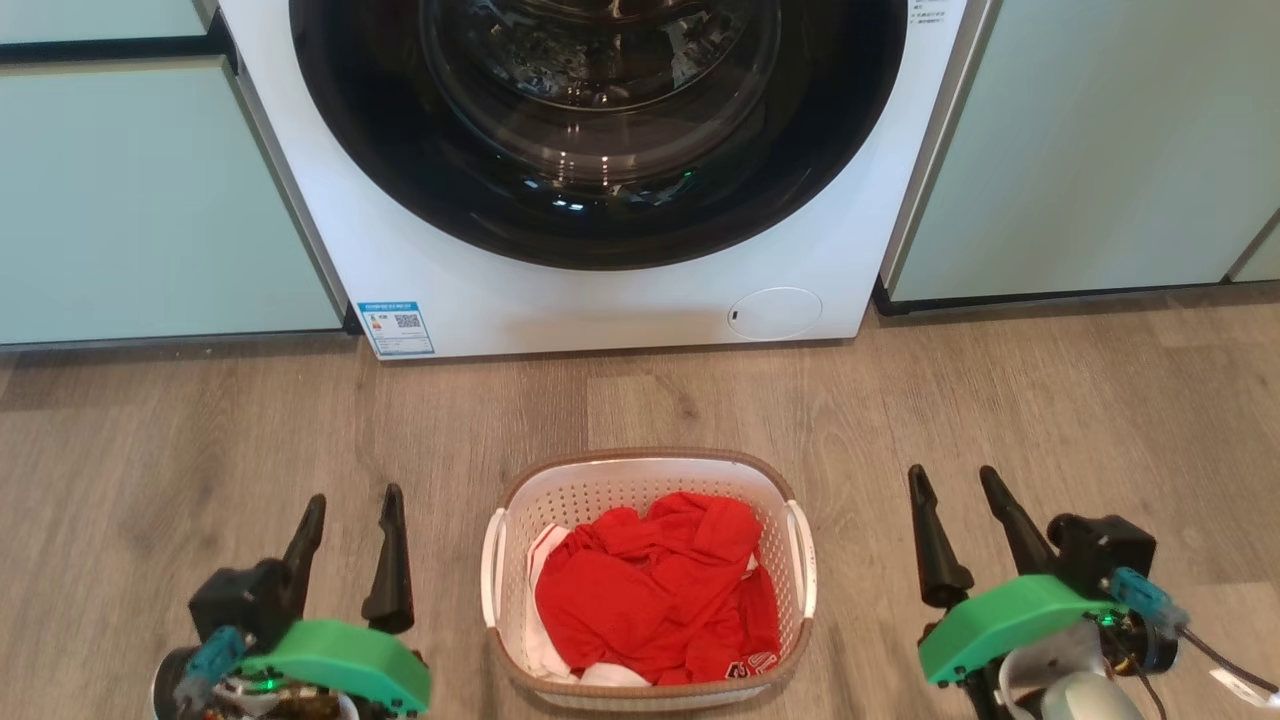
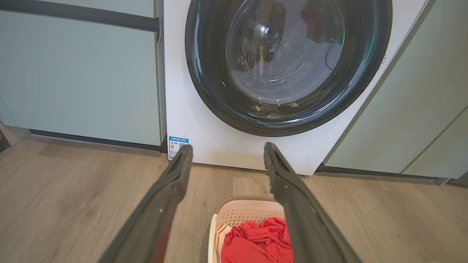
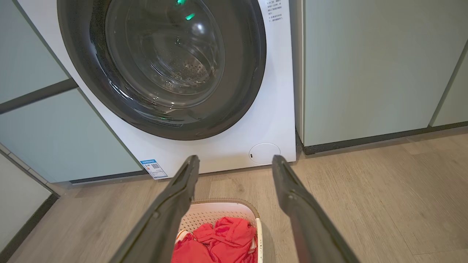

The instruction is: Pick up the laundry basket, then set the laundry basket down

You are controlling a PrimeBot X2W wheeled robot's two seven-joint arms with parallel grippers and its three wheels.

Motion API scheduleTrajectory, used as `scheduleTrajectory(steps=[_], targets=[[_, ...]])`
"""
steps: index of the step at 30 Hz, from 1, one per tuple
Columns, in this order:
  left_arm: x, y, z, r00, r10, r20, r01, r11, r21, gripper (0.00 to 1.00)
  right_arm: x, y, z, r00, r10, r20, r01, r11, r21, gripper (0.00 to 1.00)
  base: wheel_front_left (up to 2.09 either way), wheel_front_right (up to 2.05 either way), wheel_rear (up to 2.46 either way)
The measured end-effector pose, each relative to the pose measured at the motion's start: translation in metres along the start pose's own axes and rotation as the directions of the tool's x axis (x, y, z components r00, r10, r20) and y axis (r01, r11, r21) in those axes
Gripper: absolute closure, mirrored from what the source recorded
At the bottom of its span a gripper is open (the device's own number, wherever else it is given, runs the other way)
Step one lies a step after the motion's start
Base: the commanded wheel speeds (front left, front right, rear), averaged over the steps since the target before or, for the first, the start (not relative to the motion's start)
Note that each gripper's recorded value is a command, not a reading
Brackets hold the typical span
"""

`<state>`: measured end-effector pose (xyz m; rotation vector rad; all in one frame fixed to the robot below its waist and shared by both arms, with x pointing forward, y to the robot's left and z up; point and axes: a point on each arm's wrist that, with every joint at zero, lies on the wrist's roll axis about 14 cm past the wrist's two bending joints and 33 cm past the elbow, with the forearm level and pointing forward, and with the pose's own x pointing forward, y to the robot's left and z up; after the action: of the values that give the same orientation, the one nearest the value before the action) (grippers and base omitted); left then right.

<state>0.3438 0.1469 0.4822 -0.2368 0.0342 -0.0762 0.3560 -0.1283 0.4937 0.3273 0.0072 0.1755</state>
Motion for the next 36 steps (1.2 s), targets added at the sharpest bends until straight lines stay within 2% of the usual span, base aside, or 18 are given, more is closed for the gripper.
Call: scheduleTrajectory(steps=[17,36], targets=[[-0.004,-0.009,0.0,0.998,-0.056,0.023,0.051,0.983,0.177,0.0,-0.001,0.015,0.003,0.997,0.072,0.023,-0.066,0.98,-0.189,0.0,0.0,0.0,0.0],[-0.004,-0.013,-0.002,0.997,-0.069,0.015,0.065,0.981,0.182,0.0,0.0,0.014,0.002,0.997,0.069,0.019,-0.064,0.979,-0.194,0.0,0.0,0.0,0.0]])
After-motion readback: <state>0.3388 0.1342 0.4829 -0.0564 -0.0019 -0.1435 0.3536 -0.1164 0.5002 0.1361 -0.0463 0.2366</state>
